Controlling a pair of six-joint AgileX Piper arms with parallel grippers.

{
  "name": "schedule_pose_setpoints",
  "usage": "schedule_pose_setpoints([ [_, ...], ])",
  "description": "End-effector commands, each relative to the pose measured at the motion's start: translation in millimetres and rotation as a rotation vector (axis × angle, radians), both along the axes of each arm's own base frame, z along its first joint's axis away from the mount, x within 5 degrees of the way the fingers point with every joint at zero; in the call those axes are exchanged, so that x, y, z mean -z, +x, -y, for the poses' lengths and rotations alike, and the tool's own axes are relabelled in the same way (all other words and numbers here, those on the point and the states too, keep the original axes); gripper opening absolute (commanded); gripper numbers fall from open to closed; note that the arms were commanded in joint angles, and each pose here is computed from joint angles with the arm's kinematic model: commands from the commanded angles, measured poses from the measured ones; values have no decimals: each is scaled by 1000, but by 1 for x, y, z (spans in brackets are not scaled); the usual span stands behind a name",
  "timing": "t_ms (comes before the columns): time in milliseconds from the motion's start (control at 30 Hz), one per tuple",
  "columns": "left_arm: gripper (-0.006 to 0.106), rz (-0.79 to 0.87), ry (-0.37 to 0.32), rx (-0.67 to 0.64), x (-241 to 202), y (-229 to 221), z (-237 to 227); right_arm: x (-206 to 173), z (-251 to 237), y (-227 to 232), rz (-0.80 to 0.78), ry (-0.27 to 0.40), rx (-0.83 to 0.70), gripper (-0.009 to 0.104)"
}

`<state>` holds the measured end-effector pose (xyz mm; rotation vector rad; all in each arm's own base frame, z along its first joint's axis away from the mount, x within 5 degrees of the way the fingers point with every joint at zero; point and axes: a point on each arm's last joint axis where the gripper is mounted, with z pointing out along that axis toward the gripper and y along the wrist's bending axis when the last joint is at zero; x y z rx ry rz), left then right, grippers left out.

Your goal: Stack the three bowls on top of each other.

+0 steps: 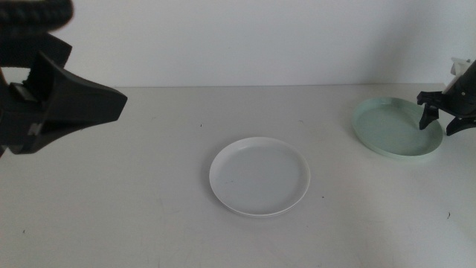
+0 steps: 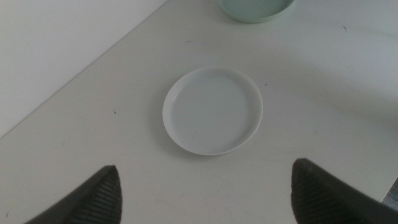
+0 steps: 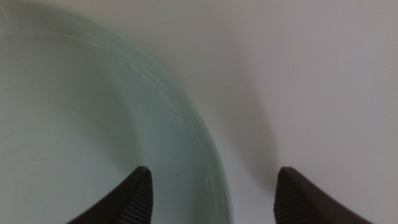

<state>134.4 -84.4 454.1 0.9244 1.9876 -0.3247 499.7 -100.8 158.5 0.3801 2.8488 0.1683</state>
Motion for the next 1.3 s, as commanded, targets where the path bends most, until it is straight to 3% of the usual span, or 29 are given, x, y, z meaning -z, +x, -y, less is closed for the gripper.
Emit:
schedule_pose_setpoints([
  [0,105,68,-69,-12,-14,-4,-1,-38,0,3,113,-29,-6,47],
  [167,105,68,-69,-12,-14,-4,-1,-30,2,4,98,-38,-7,37],
  [367,105,68,-69,-12,-14,-4,-1,-30,2,3,84,-33,-4,-1],
  [600,105,68,-69,-12,-14,-4,-1,-66,-1,-6,130,-44,-47,-1],
  [833,105,68,-69,-12,-14,-4,-1,-129,-21,-34,226,38,-79,-1],
  [967,105,68,-69,-12,-14,-4,-1,-144,-32,-59,258,42,-87,-1],
  [1167,105,68,-69,-12,-14,-4,-1,-158,-59,-100,303,143,-124,-1],
  [1267,105,68,-69,-12,-14,-4,-1,-157,-80,-115,305,162,-162,-1],
])
